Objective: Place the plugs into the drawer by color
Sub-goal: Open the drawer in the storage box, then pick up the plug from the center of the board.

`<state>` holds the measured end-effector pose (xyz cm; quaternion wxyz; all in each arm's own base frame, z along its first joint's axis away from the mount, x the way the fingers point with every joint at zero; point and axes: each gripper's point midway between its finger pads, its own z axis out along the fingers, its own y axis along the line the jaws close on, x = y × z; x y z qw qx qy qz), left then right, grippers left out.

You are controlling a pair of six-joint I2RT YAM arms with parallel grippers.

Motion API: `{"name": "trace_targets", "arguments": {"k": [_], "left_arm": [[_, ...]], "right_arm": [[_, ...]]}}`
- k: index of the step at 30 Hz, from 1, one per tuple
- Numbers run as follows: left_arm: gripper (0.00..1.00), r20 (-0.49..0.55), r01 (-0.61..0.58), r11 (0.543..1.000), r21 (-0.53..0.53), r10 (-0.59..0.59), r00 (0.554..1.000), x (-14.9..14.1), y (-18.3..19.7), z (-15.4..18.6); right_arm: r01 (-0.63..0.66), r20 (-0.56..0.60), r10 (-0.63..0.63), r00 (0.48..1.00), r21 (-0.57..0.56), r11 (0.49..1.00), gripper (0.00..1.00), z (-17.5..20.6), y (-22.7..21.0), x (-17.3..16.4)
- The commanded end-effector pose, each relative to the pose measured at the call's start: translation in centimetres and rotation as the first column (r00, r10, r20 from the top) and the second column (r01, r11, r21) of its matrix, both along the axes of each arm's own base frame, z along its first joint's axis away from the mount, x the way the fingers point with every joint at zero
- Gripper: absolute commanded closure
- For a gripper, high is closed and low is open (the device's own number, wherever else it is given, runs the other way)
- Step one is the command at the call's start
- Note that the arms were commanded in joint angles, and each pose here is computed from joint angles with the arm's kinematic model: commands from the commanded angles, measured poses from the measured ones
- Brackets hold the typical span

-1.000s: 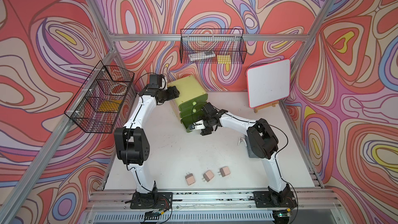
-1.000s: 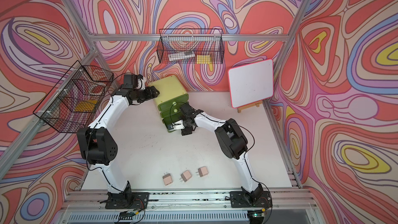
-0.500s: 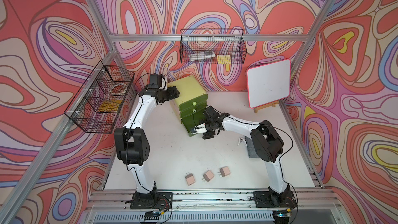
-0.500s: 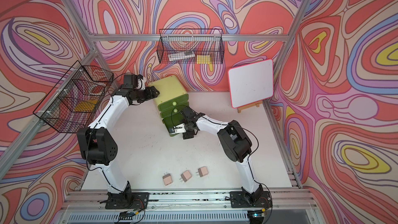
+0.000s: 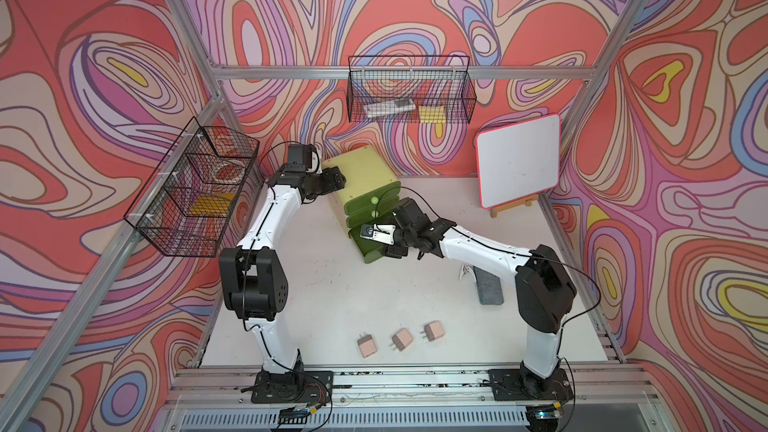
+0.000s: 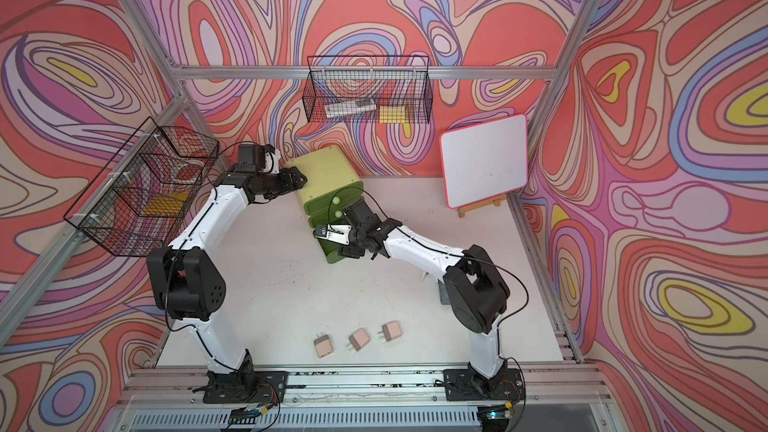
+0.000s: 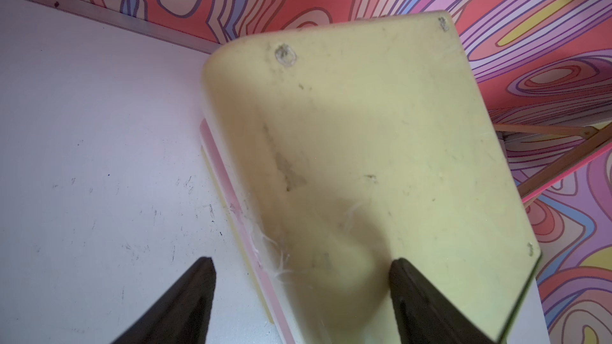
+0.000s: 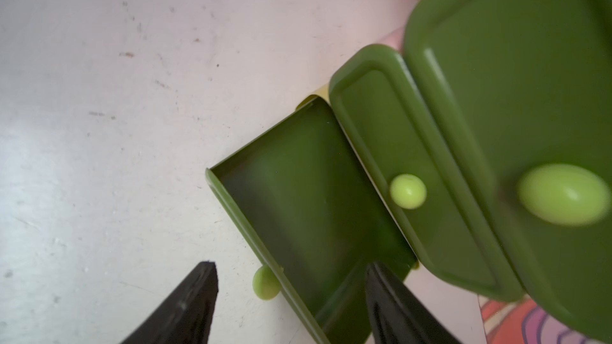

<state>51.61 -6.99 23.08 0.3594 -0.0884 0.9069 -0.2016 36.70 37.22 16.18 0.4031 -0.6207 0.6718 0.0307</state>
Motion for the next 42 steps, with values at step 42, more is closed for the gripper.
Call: {"name": "trace_targets", "arguments": {"k": [42], "left_arm": [[0.18, -0.141, -0.012, 0.998, 0.061, 0.020, 0.990, -2.6, 0.6, -3.5]], "right_arm": [[0.475, -0.555, -0.611, 0.565, -0.387, 0.791, 0.40, -12.7, 5.1, -26.5]]}}
